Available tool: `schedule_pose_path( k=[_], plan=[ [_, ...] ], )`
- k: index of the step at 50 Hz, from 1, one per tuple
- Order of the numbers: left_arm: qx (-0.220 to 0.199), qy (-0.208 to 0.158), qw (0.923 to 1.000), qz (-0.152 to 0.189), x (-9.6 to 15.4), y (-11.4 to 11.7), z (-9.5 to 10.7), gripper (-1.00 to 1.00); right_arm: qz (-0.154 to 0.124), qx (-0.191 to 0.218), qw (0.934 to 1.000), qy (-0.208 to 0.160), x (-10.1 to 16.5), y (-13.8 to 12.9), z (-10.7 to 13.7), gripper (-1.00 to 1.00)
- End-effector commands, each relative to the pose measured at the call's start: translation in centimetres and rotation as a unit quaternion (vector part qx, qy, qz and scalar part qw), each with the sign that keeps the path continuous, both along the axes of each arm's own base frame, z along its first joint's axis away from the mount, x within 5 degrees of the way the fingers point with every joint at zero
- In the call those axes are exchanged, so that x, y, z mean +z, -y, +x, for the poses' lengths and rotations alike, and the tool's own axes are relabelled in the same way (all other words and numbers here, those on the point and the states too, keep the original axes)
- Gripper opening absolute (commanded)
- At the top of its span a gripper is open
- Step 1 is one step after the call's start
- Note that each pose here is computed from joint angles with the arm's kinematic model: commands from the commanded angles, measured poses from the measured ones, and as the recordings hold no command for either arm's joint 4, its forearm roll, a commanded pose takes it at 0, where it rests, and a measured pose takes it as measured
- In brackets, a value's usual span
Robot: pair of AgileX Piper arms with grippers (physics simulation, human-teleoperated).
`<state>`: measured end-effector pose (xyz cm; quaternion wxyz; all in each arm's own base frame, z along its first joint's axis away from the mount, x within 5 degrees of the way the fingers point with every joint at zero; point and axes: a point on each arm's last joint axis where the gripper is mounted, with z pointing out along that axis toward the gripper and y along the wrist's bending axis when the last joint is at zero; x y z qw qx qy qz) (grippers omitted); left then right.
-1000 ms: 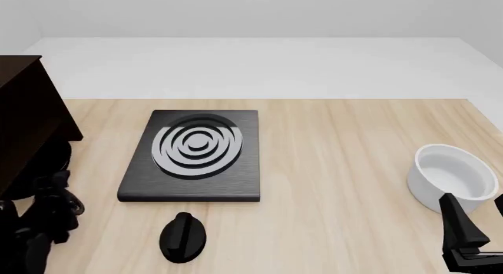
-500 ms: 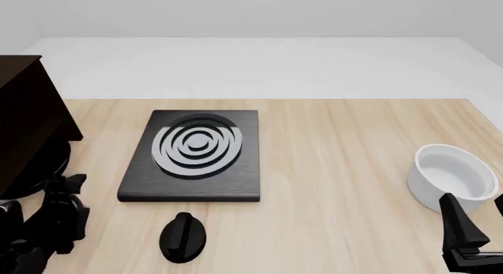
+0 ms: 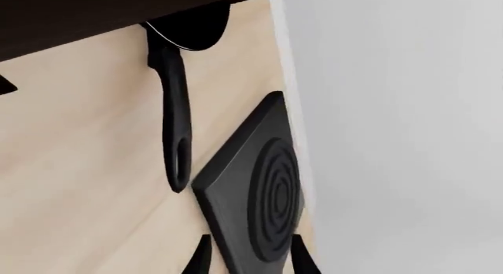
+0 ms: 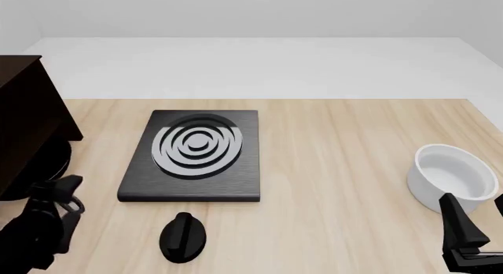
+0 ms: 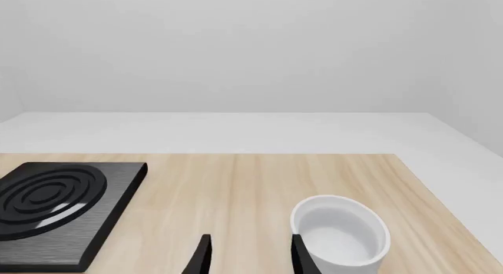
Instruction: Put the frying pan under the cabinet shelf.
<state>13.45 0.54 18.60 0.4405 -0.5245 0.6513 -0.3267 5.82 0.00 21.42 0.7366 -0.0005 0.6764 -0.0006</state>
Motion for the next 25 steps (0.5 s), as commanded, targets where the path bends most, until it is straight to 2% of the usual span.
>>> schedule_pose_path(
  k=[1,2,7,9,11,13,14,15,16,17,18,19,20,21,23,25],
  plan=[
    [-0.040,0.015,0.9984,0.037,3.1,0.7,-2.1,1.00,0.000,0.000,1.0000,0.000,0.0,0.0,0.0,1.00],
    [-0.045,0.009,0.9977,0.050,3.6,0.6,-1.9,1.00,0.000,0.000,1.0000,0.000,0.0,0.0,0.0,1.00],
    [-0.057,0.026,0.9965,0.055,4.7,0.9,-2.4,1.00,0.000,0.000,1.0000,0.000,0.0,0.0,0.0,1.00],
    [-0.069,0.034,0.9938,0.080,6.1,0.9,-2.4,1.00,0.000,0.000,1.0000,0.000,0.0,0.0,0.0,1.00],
    [-0.069,0.040,0.9932,0.085,6.5,0.9,-2.4,1.00,0.000,0.000,1.0000,0.000,0.0,0.0,0.0,1.00],
    [-0.082,0.053,0.9881,0.119,8.1,1.0,-2.3,1.00,0.000,0.000,1.0000,0.000,0.0,0.0,0.0,1.00],
    [-0.076,0.066,0.9863,0.131,8.9,0.8,-2.4,1.00,0.000,0.000,1.0000,0.000,0.0,0.0,0.0,1.00],
    [-0.076,0.066,0.9863,0.131,8.9,0.8,-2.4,1.00,0.000,0.000,1.0000,0.000,0.0,0.0,0.0,1.00],
    [-0.093,0.070,0.9819,0.150,9.7,1.0,-2.2,1.00,0.000,0.000,1.0000,0.000,0.0,0.0,0.0,1.00],
    [-0.099,0.075,0.9816,0.146,9.7,1.2,-2.4,1.00,0.000,0.000,1.0000,0.000,0.0,0.0,0.0,1.00],
    [-0.131,0.083,0.9741,0.165,10.4,1.8,-2.0,1.00,0.000,0.000,1.0000,0.000,0.0,0.0,0.0,1.00],
    [-0.131,0.083,0.9740,0.165,10.4,1.8,-2.0,1.00,0.000,0.000,1.0000,0.000,0.0,0.0,0.0,1.00],
    [-0.103,0.065,0.9814,0.149,9.2,1.2,-1.9,1.00,0.000,0.000,1.0000,0.000,0.0,0.0,0.0,1.00],
    [-0.124,0.074,0.9759,0.163,9.8,1.6,-1.8,1.00,0.000,0.000,1.0000,0.000,0.0,0.0,0.0,1.00],
    [-0.133,0.068,0.9747,0.167,9.5,1.8,-1.6,1.00,0.000,0.000,1.0000,0.000,0.0,0.0,0.0,1.00],
    [-0.159,0.089,0.9658,0.185,10.5,2.4,-1.8,1.00,0.000,0.000,1.0000,0.000,0.0,0.0,0.0,1.00]
  ],
)
